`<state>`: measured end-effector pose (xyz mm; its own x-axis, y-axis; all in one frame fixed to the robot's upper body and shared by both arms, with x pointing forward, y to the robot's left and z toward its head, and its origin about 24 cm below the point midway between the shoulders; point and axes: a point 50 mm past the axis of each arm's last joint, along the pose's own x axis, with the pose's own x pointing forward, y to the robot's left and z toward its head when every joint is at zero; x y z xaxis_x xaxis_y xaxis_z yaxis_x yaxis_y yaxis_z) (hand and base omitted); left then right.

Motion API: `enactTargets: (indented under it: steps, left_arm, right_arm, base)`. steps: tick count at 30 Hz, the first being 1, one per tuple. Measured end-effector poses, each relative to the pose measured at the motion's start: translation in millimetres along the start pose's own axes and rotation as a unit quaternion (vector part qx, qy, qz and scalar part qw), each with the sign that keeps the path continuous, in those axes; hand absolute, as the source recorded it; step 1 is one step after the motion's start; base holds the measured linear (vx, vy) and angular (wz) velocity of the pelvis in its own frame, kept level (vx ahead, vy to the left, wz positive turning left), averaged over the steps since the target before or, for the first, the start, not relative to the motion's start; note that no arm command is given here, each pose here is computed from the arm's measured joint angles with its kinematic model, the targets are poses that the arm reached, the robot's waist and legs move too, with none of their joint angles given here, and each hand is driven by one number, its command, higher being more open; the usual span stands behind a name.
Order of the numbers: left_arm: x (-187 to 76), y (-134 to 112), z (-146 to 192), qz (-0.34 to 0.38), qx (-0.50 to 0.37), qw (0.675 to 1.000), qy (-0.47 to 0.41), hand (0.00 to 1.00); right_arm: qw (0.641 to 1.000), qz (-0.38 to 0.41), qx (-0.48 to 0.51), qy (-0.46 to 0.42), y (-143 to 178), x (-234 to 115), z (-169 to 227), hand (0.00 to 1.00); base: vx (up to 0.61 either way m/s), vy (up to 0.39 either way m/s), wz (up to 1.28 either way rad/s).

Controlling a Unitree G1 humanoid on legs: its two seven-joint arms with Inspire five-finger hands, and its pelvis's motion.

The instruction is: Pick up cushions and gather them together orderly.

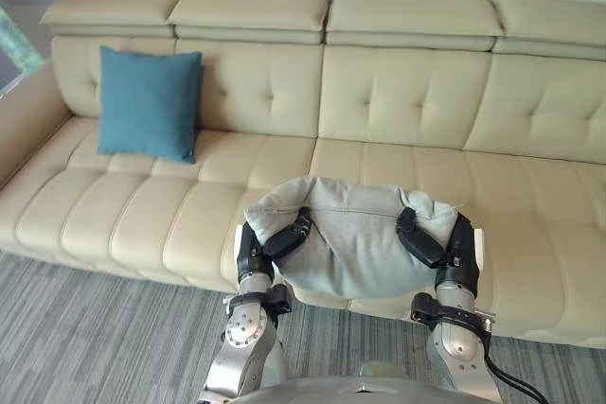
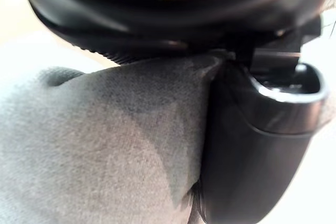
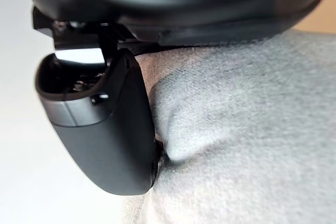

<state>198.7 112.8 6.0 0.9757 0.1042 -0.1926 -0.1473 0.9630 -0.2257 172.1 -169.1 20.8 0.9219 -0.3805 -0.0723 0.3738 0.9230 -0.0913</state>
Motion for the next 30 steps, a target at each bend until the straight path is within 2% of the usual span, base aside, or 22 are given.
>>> enactTargets:
  steps: [6,16,23,30]
  left_arm:
    - [-12,5,-18,0.003,0.008,0.999,0.041,0.0]
    - [-11,15,-17,0.003,0.031,0.999,0.043,0.0]
    - [-9,12,-27,0.006,0.034,0.997,0.065,0.0]
    - [-9,8,-29,0.005,0.029,0.997,0.07,0.0]
  right_arm:
    - [1.0,-0.007,-0.009,0.012,0,2,-3,0.0]
    - [0.999,0.008,-0.017,0.036,9,6,-14,0.0]
    - [0.996,0.01,-0.05,0.074,5,8,-35,0.0]
    - [0.996,0.01,-0.058,0.065,1,10,-32,0.0]
  base:
    - [0.24,0.063,-0.77]
    - [0.26,0.109,-0.37]
    - [0.22,-0.108,0.24]
    - [0.09,-0.135,0.18]
